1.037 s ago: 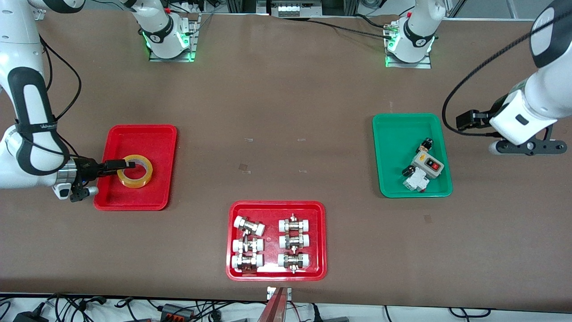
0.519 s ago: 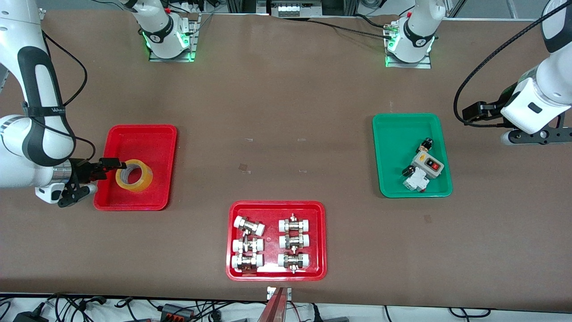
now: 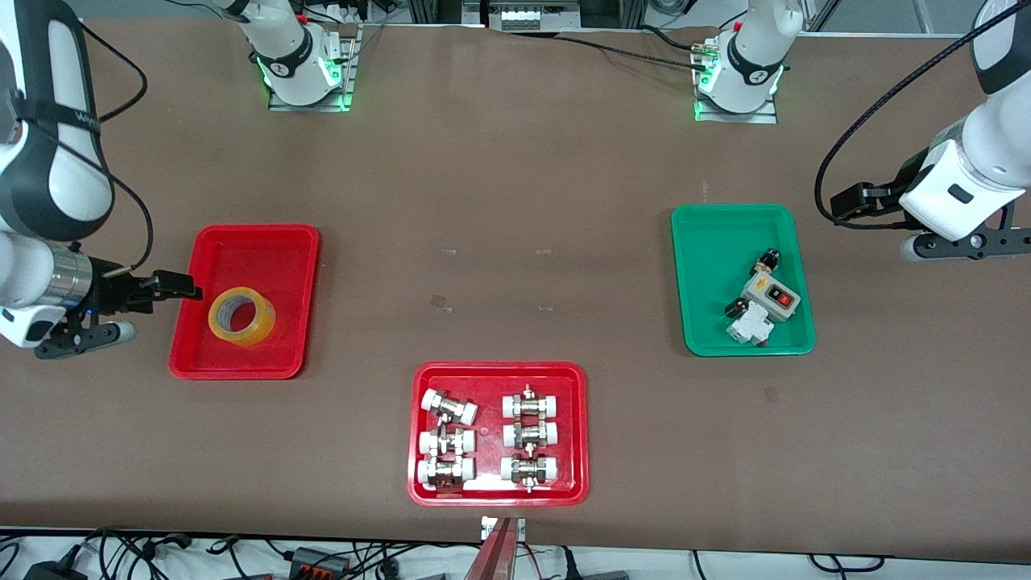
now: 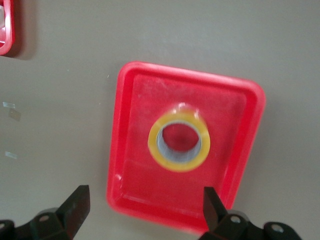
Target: Left arm passes tape to right arm into tray
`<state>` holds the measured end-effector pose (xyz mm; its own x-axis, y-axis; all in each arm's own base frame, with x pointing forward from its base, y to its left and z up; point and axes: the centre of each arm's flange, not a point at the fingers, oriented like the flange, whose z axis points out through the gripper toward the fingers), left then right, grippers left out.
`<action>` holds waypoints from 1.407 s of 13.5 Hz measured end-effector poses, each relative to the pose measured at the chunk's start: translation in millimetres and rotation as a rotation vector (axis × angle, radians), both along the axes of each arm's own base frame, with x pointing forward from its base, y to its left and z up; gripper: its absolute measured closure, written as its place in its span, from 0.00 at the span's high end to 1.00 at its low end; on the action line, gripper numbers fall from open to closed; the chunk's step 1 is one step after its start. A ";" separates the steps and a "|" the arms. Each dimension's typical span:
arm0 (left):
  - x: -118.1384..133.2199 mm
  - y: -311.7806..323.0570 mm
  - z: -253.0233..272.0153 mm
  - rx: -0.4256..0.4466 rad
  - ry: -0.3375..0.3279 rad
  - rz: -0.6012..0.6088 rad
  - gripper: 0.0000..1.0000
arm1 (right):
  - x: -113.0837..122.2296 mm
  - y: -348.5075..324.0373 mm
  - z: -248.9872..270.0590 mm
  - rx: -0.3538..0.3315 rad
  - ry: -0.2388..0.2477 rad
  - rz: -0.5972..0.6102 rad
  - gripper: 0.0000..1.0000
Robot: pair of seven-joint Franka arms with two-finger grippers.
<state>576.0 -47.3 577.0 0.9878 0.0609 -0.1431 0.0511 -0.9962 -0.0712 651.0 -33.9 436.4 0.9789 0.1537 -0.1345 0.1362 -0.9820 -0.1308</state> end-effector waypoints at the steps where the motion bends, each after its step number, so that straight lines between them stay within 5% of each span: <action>1: -0.3 -0.2 1.2 0.000 -0.003 0.000 1.00 | -1.5 6.2 19.8 -0.017 0.021 -0.032 1.00; 3: -0.7 -0.3 2.2 0.000 -0.005 -0.001 1.00 | -4.0 14.4 61.2 -0.042 0.036 -0.061 1.00; 8: -0.5 -0.8 2.6 -0.001 -0.008 -0.001 1.00 | -1.0 0.8 133.1 -0.100 -0.069 -0.089 1.00; 16: -0.5 -2.8 2.9 -0.001 -0.011 -0.005 1.00 | 10.2 -2.1 145.9 -0.124 -0.206 -0.166 1.00; 19: -0.5 -3.6 3.0 -0.002 -0.011 -0.007 1.00 | 1.0 1.3 148.3 -0.134 -0.222 -0.165 1.00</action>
<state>575.6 -50.9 579.9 0.9898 0.0541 -0.1319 0.0452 -0.9966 -0.0691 652.0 -32.6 584.7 0.9969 -0.0142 0.0774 -0.0156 -0.9997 0.0169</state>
